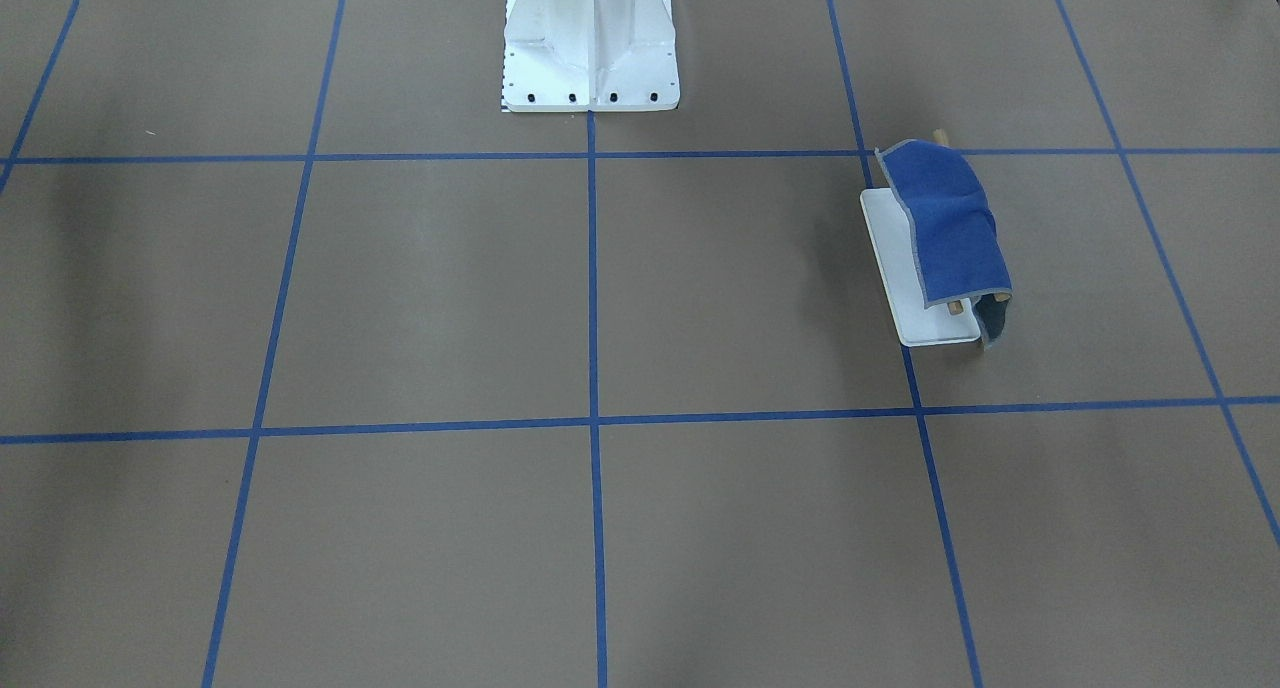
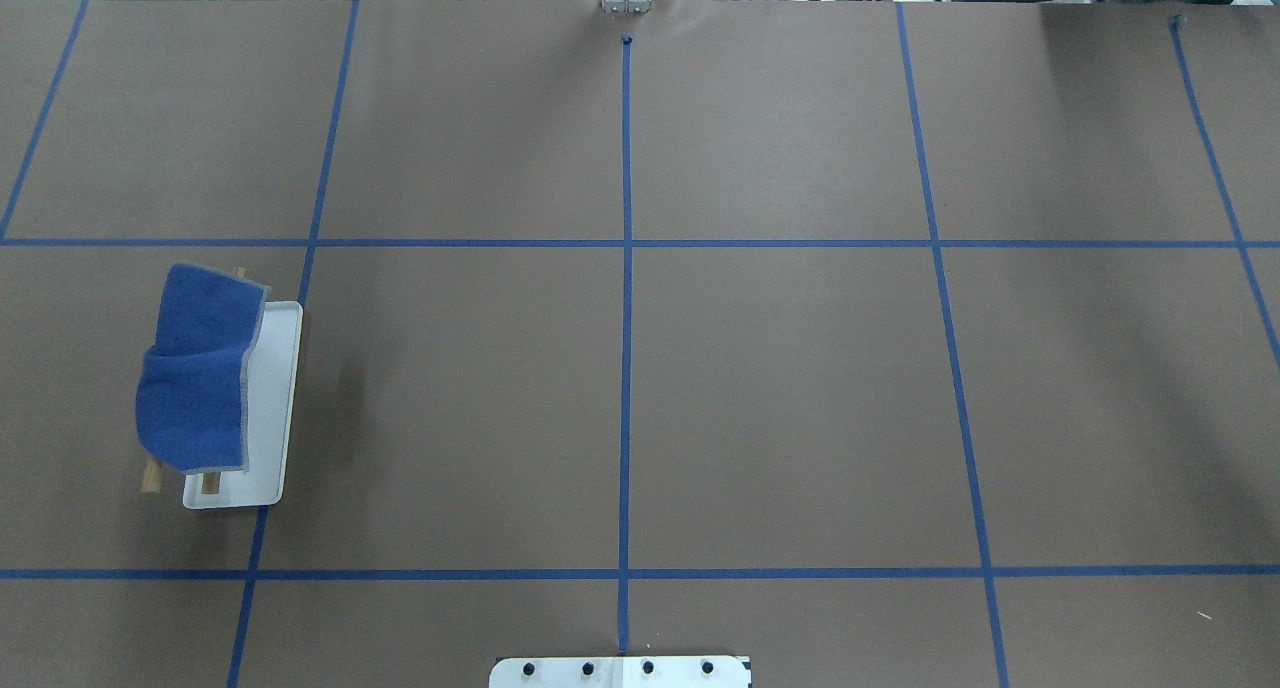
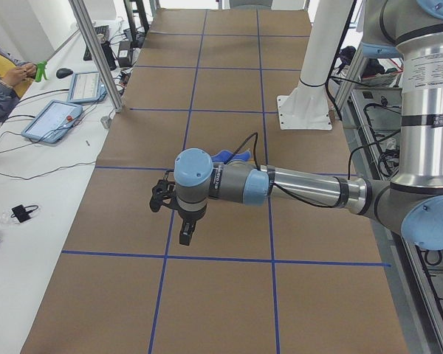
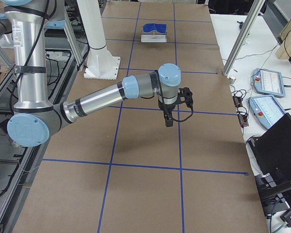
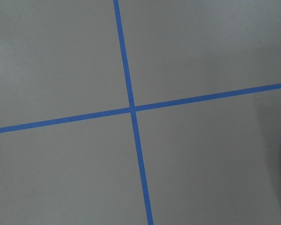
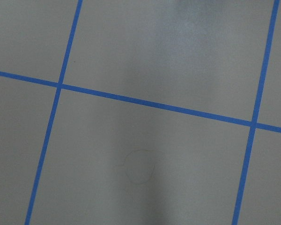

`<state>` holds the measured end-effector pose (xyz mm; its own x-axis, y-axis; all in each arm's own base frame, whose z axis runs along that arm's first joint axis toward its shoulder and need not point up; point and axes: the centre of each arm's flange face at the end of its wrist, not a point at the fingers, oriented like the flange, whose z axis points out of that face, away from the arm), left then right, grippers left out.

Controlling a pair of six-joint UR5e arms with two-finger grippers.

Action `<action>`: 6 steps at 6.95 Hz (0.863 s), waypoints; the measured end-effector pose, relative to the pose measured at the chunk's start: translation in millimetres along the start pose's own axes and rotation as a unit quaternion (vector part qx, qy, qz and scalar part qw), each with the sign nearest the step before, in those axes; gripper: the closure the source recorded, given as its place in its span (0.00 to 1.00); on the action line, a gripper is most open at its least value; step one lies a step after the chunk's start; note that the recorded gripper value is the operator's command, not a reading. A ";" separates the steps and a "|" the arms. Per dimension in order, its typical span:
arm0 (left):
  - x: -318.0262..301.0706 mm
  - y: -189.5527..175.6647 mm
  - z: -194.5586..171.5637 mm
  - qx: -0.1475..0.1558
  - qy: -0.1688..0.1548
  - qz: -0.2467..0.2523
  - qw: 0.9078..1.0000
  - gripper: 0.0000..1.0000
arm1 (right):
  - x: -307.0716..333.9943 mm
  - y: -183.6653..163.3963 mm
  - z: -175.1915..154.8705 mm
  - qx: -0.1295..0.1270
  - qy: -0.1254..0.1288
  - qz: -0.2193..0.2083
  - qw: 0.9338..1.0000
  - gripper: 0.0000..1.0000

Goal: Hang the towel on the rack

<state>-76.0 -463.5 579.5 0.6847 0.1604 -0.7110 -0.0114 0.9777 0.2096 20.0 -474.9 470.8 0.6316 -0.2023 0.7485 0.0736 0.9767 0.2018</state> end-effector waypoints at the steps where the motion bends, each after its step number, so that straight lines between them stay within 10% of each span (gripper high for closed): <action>1: 2.4 -1.2 -2.1 0.002 0.000 -0.001 1.000 0.02 | -3.6 -3.5 -1.8 0.002 0.001 -0.004 1.000 0.00; 6: 8.6 -12.0 -8.0 0.010 0.000 0.001 1.000 0.02 | -15.7 -36.9 2.6 -0.001 0.003 0.006 1.000 0.00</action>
<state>-75.8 -472.8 565.5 0.6848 0.1626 -0.7104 0.0017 0.9744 0.2247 5.4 -508.0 453.3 0.6367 -0.1908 0.7471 0.0686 0.9791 0.1915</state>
